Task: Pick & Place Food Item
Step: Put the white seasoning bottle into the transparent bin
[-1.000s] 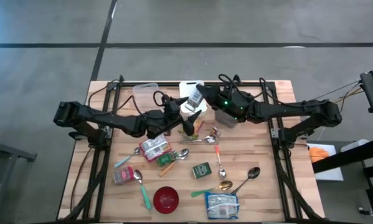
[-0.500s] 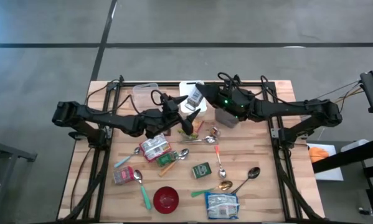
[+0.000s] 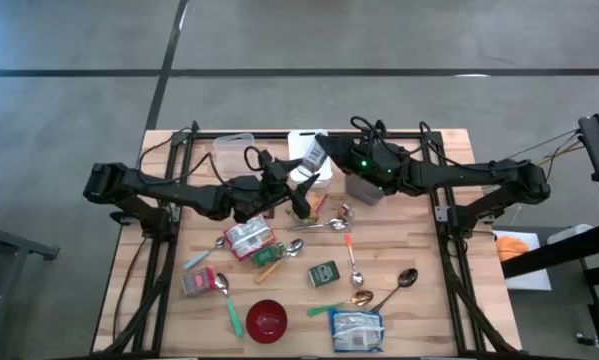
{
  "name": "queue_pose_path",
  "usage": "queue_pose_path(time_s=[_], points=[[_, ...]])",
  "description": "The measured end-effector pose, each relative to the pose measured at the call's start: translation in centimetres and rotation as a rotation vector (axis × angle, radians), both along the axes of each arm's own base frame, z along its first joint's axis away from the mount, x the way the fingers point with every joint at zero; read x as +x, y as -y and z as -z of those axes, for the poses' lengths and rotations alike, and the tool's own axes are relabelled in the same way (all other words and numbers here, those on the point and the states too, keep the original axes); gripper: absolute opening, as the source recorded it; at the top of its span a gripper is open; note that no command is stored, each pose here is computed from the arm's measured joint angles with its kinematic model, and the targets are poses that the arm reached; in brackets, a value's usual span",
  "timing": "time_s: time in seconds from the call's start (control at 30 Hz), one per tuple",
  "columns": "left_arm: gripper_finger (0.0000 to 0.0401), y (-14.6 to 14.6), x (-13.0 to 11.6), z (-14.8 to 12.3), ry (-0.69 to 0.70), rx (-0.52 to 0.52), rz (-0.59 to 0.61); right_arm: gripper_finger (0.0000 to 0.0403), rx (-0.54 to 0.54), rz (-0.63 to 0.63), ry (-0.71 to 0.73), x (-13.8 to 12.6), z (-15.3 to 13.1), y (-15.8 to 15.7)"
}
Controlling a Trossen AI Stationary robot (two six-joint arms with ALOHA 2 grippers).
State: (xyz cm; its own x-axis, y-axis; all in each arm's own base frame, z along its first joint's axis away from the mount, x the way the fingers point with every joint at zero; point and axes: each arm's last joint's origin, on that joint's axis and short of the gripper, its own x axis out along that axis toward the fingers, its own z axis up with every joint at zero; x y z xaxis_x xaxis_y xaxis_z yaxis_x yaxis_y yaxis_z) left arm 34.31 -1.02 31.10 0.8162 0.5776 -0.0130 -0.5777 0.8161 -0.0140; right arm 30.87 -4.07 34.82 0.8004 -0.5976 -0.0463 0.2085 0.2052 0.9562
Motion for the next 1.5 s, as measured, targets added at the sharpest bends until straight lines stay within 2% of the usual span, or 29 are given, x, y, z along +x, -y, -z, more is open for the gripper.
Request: queue_pose_path(time_s=[0.07,0.57,0.63,0.77,0.9,1.03,1.23,1.37,1.5], points=[[0.0195,-0.1,-0.1,-0.1,0.003,0.0,-0.015,0.0187,0.0,0.009,0.002,0.0,0.0,0.0],[0.0194,-0.1,-0.9,-0.8,-0.018,0.004,0.008,0.0189,-0.017,-0.007,-0.004,0.0,-0.1,0.0],[0.0194,-0.1,-1.2,-1.0,-0.025,-0.001,0.021,0.0221,-0.027,-0.022,-0.016,0.0,-0.1,0.0],[0.0194,0.0,-2.1,-1.9,-0.008,-0.042,0.072,0.031,-0.05,-0.036,-0.038,0.1,0.0,-0.1],[0.0194,-0.1,-3.2,-2.7,0.006,-0.085,0.068,0.0357,-0.045,-0.025,-0.035,0.1,0.0,0.0],[0.0194,-0.2,-4.2,-3.2,-0.01,-0.115,0.057,0.0365,-0.065,-0.014,-0.049,0.0,0.0,0.1],[0.0194,-0.8,-6.5,-3.7,-0.045,-0.222,0.025,0.0367,-0.133,-0.003,-0.101,-0.7,-0.5,0.4],[0.0194,-2.0,-8.3,-4.6,-0.131,-0.304,-0.045,0.0367,-0.148,-0.01,-0.171,-1.5,-0.5,0.4],[0.0194,-3.9,-9.7,-6.2,-0.277,-0.355,-0.127,0.0368,-0.169,-0.022,-0.246,-2.6,-0.7,0.3]])
